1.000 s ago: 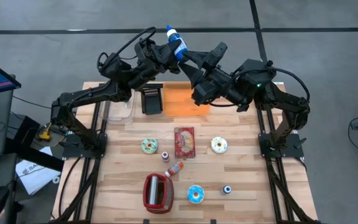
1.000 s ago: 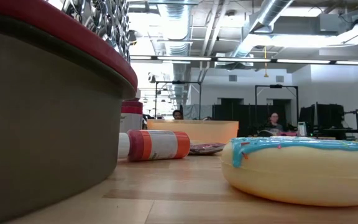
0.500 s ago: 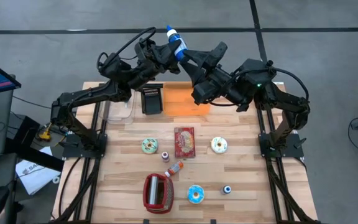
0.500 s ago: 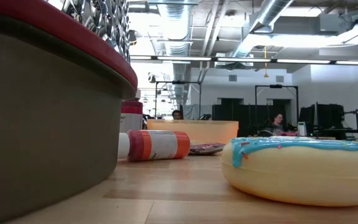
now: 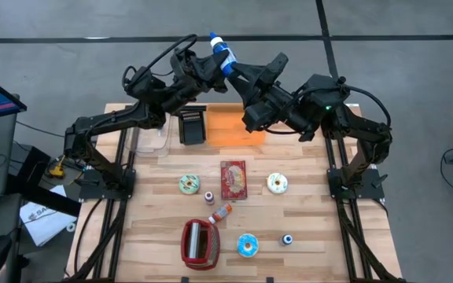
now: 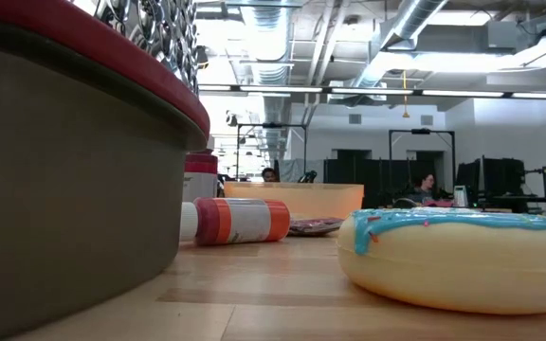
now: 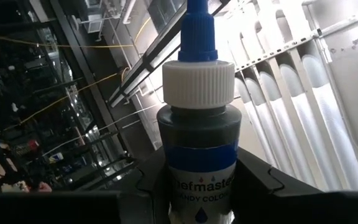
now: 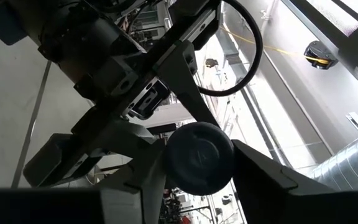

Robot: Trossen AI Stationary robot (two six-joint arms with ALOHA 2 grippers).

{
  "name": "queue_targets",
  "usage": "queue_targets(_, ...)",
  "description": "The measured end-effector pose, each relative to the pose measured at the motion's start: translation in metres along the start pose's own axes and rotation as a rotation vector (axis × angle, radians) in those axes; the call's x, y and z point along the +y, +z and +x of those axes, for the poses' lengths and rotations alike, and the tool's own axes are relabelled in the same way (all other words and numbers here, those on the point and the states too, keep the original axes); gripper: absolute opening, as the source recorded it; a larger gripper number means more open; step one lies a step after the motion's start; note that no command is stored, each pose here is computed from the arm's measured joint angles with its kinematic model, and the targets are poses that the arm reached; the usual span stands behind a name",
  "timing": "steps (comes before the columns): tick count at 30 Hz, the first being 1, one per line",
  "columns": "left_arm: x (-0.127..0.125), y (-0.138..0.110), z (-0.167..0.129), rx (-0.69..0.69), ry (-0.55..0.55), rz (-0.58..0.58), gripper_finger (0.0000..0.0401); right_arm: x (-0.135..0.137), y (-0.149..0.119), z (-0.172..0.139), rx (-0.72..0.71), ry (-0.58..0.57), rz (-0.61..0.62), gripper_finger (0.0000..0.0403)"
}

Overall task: Pick & Place Food Item
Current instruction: Put the top blue food coloring bottle into the transparent bin

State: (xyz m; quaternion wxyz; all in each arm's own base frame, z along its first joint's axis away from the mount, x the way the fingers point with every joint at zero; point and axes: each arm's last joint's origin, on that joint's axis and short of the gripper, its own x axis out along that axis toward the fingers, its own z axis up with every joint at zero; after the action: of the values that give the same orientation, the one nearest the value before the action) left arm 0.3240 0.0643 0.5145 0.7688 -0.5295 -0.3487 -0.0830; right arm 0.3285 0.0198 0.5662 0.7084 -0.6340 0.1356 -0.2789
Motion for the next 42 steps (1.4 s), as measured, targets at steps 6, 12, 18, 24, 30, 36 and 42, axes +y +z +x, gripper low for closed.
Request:
queue_targets(6,-0.001,0.001,0.0,-0.006,-0.016,0.051,0.0148,-0.001,0.0,0.0,0.021,-0.01,0.006,0.0139)
queue_targets(12,-0.002,0.001,0.0,-0.009,-0.023,0.051,0.0165,-0.003,0.0,0.0,0.038,-0.036,0.032,0.0148)
queue_targets(18,-0.003,0.002,0.0,-0.013,-0.023,0.084,0.0168,-0.005,-0.001,0.0,0.048,-0.05,0.045,0.014)
queue_targets(24,-0.007,0.013,-0.002,-0.029,-0.021,0.212,0.0167,-0.011,0.004,-0.005,0.047,-0.09,0.091,0.0143)
queue_targets(30,-0.022,0.04,-0.008,-0.034,-0.031,0.423,0.0166,-0.02,0.005,-0.014,0.132,-0.14,0.188,0.0139)
queue_targets(36,-0.038,0.061,-0.023,0.108,0.01,0.653,0.0166,-0.028,0.01,-0.031,0.138,-0.157,0.416,0.014)
queue_targets(42,-0.048,0.064,-0.043,0.354,0.067,0.93,0.0166,-0.046,0.012,-0.06,0.031,-0.168,0.831,0.0139)
